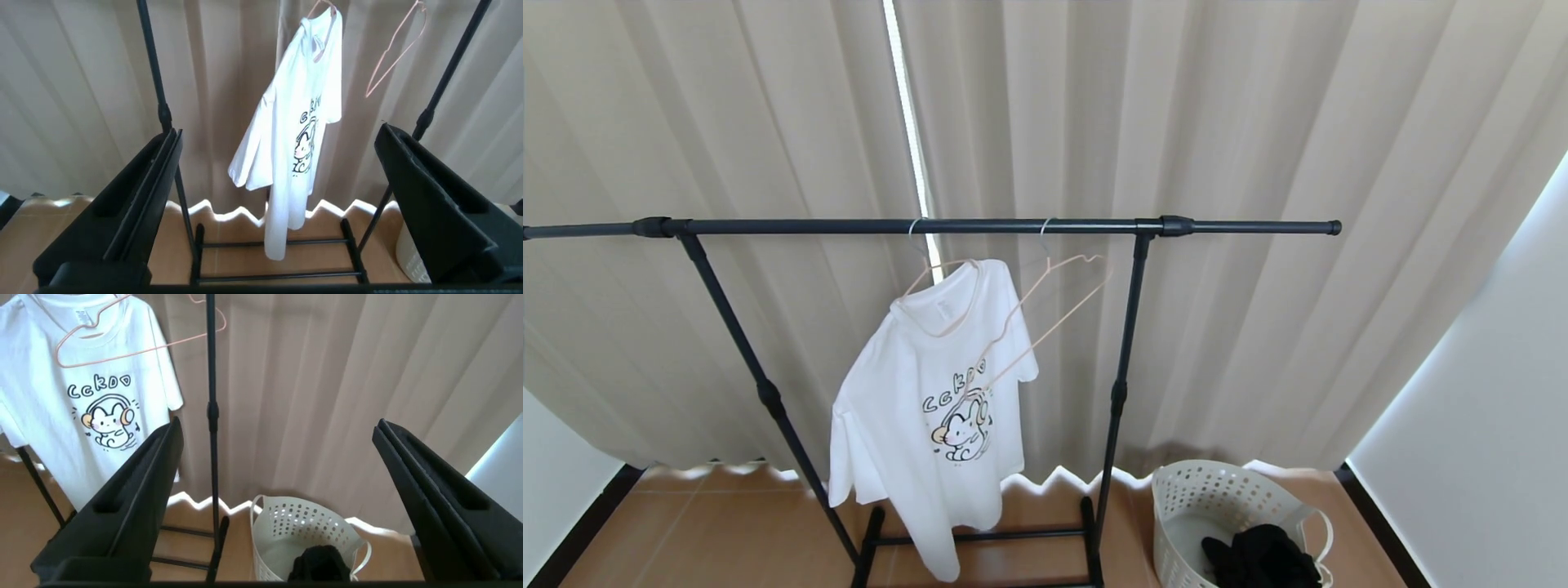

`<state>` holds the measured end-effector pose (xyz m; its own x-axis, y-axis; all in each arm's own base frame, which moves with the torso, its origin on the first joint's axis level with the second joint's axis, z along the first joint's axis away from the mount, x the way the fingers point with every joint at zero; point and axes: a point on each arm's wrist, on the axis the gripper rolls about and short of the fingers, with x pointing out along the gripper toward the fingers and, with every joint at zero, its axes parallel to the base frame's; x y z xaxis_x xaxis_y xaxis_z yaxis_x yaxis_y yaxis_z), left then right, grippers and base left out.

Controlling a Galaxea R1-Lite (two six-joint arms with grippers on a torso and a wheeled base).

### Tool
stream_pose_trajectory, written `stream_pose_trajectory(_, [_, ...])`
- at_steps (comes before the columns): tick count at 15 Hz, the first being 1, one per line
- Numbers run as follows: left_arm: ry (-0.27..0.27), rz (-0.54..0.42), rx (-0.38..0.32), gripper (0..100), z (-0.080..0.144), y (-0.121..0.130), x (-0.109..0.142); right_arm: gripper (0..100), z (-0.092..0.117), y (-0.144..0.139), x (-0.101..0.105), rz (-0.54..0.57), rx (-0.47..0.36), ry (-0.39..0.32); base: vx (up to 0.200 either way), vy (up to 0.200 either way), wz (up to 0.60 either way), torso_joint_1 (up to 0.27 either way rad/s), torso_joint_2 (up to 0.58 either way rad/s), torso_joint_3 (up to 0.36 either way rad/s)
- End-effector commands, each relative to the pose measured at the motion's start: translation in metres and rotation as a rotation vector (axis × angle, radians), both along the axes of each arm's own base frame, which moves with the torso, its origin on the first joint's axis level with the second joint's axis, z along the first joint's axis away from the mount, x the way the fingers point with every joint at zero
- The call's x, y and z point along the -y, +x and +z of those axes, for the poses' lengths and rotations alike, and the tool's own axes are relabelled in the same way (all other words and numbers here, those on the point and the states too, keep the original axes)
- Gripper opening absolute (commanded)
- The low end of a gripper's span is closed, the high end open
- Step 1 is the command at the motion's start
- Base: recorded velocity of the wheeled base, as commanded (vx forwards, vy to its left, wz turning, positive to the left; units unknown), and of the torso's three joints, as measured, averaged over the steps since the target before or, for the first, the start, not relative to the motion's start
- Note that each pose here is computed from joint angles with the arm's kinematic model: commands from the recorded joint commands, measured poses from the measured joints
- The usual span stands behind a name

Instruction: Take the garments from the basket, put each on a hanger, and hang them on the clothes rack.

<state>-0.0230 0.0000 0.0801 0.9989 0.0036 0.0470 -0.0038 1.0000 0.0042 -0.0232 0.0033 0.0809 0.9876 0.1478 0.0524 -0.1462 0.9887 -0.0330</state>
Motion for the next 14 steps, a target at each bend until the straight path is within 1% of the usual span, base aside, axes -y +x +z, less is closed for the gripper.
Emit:
stream_pose_trajectory(1, [0.0, 0.001, 0.001, 100, 0.0002, 0.0001, 0.0, 100, 0.0, 0.0, 0.0, 0.0, 0.001, -0.001, 0.0, 0.0, 0.0, -0.1, 0.24, 0.124])
stream_pose_trajectory(6, [0.005, 0.001, 0.001, 100, 0.0002, 0.0001, 0.0, 100, 0.0, 0.0, 0.0, 0.0, 0.001, -0.001, 0.0, 0.0, 0.0, -0.128, 0.28, 0.156])
stream_pose_trajectory(14, [0.006, 0.001, -0.001, 100, 0.0001, 0.0001, 0.0, 100, 0.0, 0.0, 0.0, 0.0, 0.001, -0.001, 0.0, 0.0, 0.0, -0.151, 0.34, 0.185])
